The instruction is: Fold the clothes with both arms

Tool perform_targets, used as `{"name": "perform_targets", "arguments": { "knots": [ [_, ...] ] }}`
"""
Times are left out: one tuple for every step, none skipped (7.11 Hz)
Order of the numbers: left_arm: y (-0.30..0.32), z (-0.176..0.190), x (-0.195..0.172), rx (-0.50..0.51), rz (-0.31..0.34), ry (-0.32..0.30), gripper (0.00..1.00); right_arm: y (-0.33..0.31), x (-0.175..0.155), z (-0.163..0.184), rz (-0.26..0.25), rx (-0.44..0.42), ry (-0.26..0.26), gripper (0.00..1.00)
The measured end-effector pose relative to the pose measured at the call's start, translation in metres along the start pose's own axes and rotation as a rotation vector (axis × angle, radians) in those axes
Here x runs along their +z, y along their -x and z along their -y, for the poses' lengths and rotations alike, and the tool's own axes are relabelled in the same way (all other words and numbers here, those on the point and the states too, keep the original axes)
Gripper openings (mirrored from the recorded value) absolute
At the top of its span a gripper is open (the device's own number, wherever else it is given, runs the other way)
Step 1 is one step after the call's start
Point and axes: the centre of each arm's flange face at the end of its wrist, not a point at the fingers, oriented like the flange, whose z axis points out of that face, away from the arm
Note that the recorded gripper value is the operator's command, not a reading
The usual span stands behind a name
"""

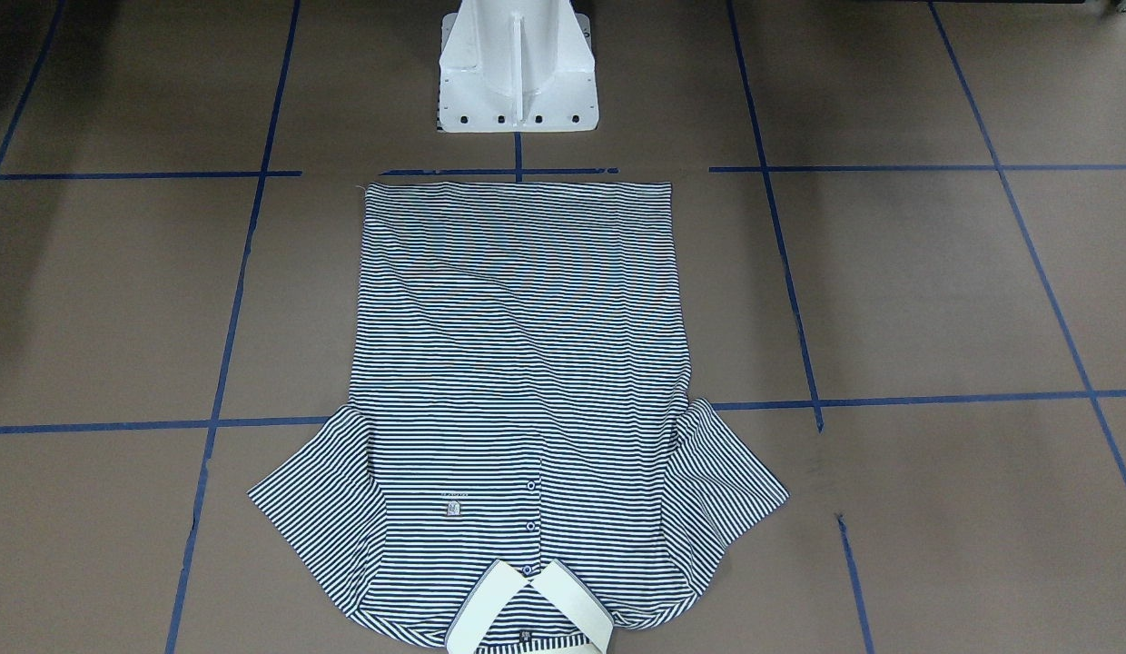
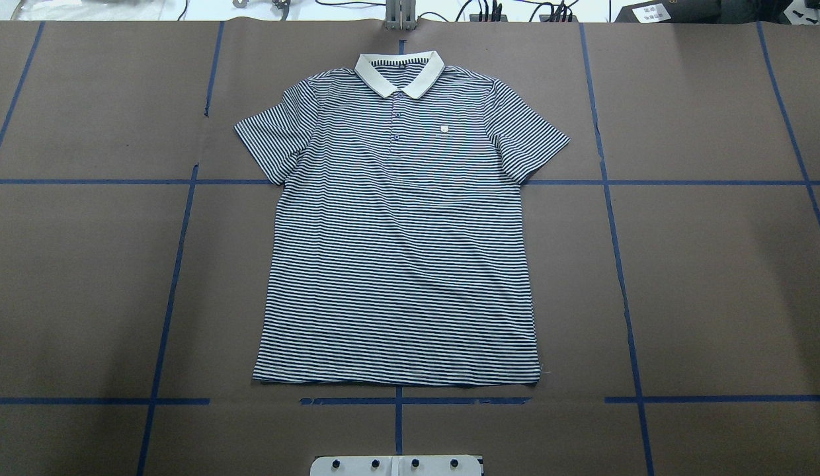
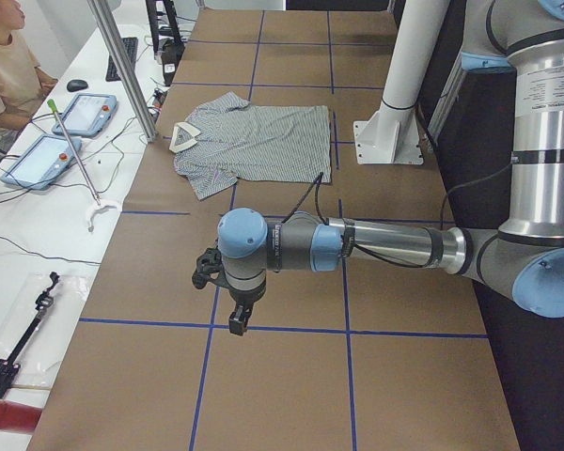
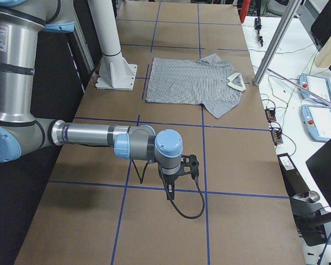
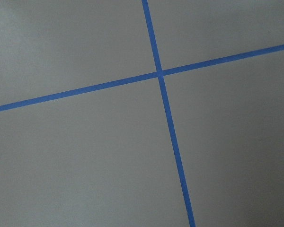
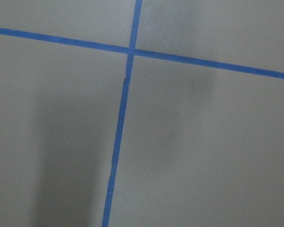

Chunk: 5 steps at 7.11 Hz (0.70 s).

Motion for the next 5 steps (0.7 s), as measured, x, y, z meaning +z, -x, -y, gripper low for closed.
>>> {"name": "perform_targets", "arguments": {
  "knots": [
    [-0.007, 0.014, -0.009, 0.083, 0.028, -0.080, 1.00, 0.002, -0.003, 0.021, -0.013, -0.072, -0.076, 1.00],
    [-0.015, 0.033, -0.023, 0.203, 0.065, -0.203, 1.00, -0.001, -0.002, 0.042, -0.013, -0.112, -0.121, 1.00],
    [-0.022, 0.053, -0.035, 0.311, 0.096, -0.329, 1.00, -0.004, 0.001, 0.058, 0.008, -0.125, -0.137, 1.00],
    [-0.025, 0.069, -0.040, 0.339, 0.088, -0.410, 1.00, -0.001, 0.001, 0.071, 0.050, -0.133, -0.150, 1.00],
    [-0.030, 0.081, -0.044, 0.313, 0.043, -0.449, 1.00, 0.010, -0.006, 0.089, 0.083, -0.129, -0.169, 1.00]
  ]
}}
